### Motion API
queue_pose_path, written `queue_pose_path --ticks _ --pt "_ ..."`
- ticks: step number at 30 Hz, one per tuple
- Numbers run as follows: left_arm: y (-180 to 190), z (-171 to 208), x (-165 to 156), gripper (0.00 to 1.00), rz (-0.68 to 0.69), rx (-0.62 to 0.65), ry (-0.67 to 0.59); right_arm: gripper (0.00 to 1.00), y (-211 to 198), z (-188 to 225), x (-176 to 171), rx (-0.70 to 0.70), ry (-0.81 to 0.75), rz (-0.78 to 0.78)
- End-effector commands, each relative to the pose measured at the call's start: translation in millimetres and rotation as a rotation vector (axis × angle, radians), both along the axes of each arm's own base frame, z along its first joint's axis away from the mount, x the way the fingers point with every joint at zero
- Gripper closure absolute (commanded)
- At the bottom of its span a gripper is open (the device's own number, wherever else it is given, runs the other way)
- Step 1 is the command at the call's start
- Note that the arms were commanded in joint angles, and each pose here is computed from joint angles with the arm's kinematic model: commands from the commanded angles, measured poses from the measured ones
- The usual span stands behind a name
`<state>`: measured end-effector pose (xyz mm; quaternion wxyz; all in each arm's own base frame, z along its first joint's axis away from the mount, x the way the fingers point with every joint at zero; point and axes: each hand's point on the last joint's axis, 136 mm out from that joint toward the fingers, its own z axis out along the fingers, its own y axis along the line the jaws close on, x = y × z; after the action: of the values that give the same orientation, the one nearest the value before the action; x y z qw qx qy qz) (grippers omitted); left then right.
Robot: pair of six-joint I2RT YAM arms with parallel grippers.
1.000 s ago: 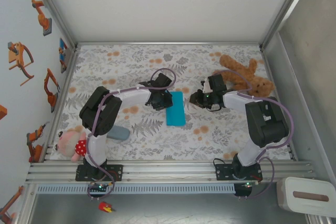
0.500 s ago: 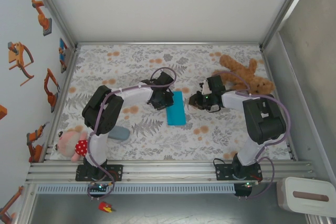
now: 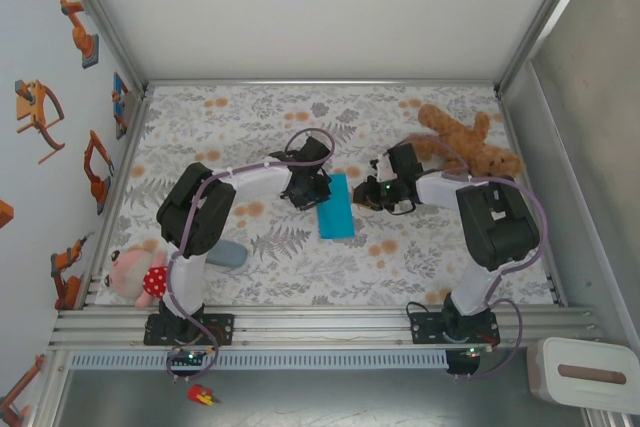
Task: Fold a paper plane with a square sheet of paper (pick it up from the middle)
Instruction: First fold in half a square sheet of paper at the center of the table.
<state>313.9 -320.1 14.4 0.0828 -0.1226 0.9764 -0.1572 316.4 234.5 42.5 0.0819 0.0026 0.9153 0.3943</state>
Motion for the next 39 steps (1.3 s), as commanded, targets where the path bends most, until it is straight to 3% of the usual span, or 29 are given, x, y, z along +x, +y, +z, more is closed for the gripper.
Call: queue_pose_path --ticks 1,13,21,27,35,39 --pt "26.2 -48.0 -9.7 0.75 0.046 0.12 0.072 0.86 14.6 -2.2 -3.9 0.011 0.014 0.066" --pt "17.2 -32.6 -6.2 0.72 0.028 0.061 0.051 0.89 5.7 -40.4 -12.2 -0.113 0.108 0.059" --pt "14.2 2.8 -10.5 0.52 0.029 -0.035 -0.006 0.9 -4.9 -54.9 -19.4 -0.183 0.163 0.0" --pt "16.4 14.7 -22.5 0.44 0.036 -0.125 -0.035 0.91 -9.5 -62.4 -28.4 -0.198 0.23 -0.137" --pt "0.9 14.8 -23.2 0.44 -0.031 -0.195 -0.041 0.91 -3.1 -55.7 -23.6 -0.132 0.248 -0.211" --pt "-3.5 10.9 -17.9 0.47 -0.07 -0.156 -0.031 0.91 -2.0 -56.0 -23.4 -0.13 0.25 -0.2"
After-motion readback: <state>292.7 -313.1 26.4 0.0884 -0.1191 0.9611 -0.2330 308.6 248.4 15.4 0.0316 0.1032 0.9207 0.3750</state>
